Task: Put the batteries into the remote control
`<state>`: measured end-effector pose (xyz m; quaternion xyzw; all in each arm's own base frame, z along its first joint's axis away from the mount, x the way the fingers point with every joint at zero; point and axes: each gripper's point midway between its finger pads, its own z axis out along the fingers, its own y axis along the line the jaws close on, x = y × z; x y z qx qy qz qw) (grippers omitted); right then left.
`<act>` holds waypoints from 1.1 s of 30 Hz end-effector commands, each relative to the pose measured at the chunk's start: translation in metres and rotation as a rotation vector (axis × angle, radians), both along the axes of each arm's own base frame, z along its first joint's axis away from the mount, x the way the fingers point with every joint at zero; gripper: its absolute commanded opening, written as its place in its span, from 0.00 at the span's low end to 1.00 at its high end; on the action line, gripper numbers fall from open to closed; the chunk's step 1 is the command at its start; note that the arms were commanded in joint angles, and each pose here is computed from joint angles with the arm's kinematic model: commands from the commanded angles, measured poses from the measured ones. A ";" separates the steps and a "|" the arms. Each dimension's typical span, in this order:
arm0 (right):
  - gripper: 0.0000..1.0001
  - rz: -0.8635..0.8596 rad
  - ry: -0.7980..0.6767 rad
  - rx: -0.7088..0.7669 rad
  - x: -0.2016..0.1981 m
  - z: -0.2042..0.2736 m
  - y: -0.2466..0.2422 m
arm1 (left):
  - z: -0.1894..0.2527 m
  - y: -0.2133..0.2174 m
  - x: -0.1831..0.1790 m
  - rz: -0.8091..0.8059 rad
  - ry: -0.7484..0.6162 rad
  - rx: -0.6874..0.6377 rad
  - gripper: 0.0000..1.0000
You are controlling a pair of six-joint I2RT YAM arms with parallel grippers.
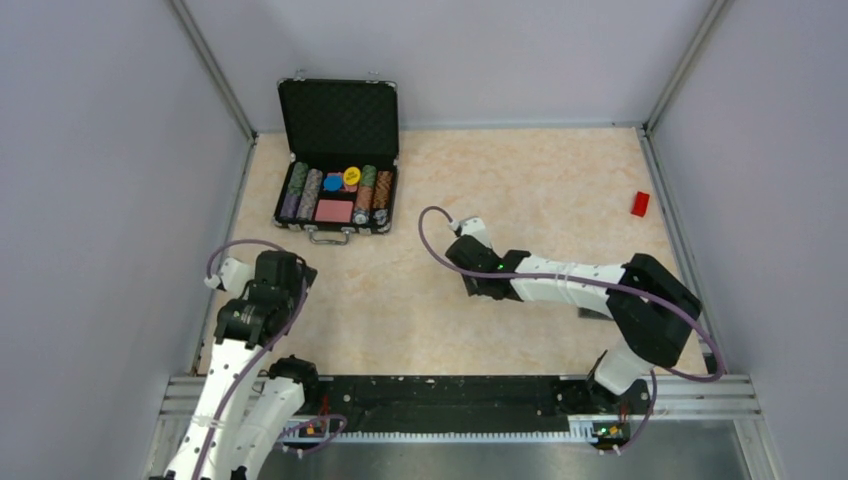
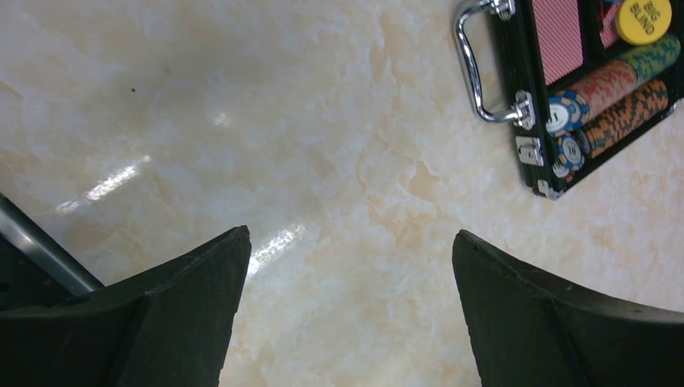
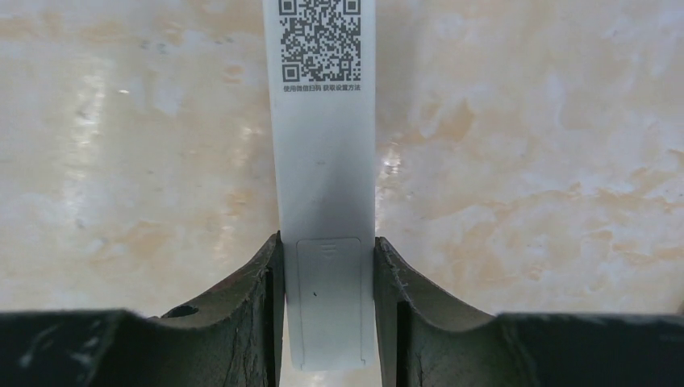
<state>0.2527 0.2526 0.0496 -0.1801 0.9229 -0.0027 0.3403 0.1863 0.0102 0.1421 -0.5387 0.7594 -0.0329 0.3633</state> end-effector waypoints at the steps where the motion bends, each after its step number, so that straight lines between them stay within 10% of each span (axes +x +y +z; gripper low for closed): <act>1: 0.29 0.025 -0.034 0.055 0.012 0.004 -0.009 | 0.013 -0.022 0.020 -0.156 -0.099 -0.033 0.99; 7: 0.36 -0.010 -0.012 0.050 0.019 -0.005 -0.021 | 0.029 -0.050 0.028 -0.364 -0.175 -0.065 0.99; 13: 0.72 -0.060 0.006 0.122 0.018 0.020 -0.016 | 0.033 -0.074 0.020 -0.525 -0.093 -0.119 0.98; 22: 0.98 -0.173 -0.169 0.273 -0.004 0.123 -0.064 | 0.096 -0.076 0.009 -0.624 -0.184 -0.063 0.99; 33: 0.99 -0.444 -0.516 0.605 -0.108 0.289 -0.237 | 0.155 -0.074 -0.039 -0.658 -0.532 -0.026 0.99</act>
